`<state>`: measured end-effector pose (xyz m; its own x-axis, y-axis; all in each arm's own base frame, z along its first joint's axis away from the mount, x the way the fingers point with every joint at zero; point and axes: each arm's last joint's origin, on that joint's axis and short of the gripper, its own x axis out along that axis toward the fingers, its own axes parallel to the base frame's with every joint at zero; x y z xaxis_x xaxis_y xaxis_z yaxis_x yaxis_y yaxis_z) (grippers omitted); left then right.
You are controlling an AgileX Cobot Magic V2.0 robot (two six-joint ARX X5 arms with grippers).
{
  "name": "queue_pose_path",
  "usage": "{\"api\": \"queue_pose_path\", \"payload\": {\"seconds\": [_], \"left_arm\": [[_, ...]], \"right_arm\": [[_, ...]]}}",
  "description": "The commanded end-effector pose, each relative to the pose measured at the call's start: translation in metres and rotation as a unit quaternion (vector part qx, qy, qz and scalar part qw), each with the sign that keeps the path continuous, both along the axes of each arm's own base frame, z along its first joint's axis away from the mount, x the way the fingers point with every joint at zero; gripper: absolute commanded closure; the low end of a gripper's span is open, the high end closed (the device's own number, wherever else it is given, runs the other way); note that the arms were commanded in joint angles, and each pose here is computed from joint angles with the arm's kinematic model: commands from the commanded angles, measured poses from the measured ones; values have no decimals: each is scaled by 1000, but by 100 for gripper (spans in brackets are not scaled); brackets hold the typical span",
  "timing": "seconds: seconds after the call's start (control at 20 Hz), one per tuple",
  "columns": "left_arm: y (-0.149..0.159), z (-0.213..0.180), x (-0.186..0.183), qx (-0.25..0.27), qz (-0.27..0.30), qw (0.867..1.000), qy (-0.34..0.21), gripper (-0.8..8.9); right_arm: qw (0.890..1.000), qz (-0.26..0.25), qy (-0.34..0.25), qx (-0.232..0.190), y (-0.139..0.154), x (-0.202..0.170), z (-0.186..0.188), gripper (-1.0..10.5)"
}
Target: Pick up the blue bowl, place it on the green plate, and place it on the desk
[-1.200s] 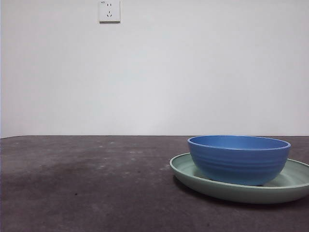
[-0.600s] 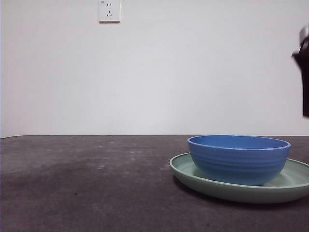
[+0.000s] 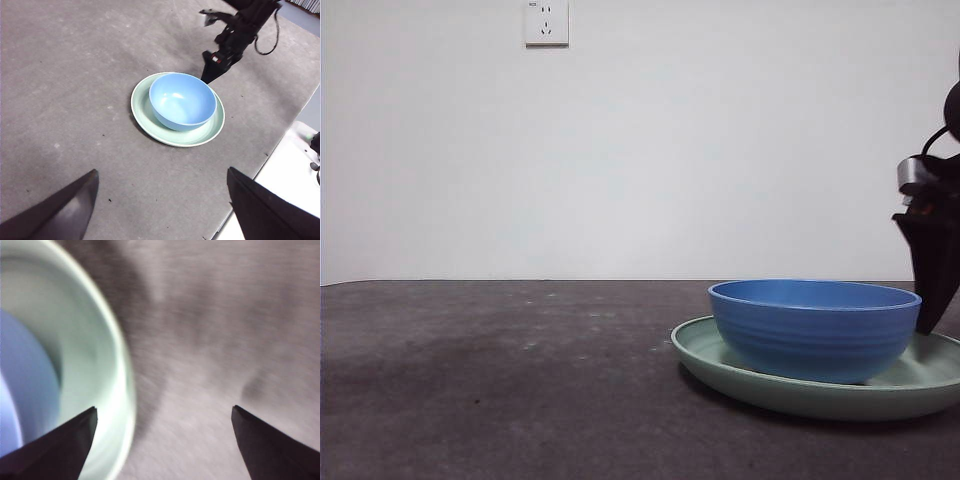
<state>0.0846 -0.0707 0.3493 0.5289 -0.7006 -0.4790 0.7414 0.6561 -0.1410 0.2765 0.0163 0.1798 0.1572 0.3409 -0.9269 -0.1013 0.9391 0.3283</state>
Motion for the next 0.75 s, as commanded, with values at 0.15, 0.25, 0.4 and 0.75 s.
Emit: {"api": "queue_pose_path", "payload": {"seconds": [0.15, 0.25, 0.4, 0.75], "left_arm": [[-1, 5, 0, -8, -3, 1000, -8, 408], [-1, 5, 0, -8, -2, 1000, -8, 408], [-1, 5, 0, -8, -2, 1000, -8, 408], [-1, 5, 0, -8, -2, 1000, -8, 408]], "right_arm": [[1000, 25, 4, 2, 11, 10, -13, 619], [999, 33, 5, 2, 15, 12, -16, 720], [999, 41, 3, 2, 20, 12, -16, 892], [999, 44, 5, 11, 24, 12, -10, 935]]}}
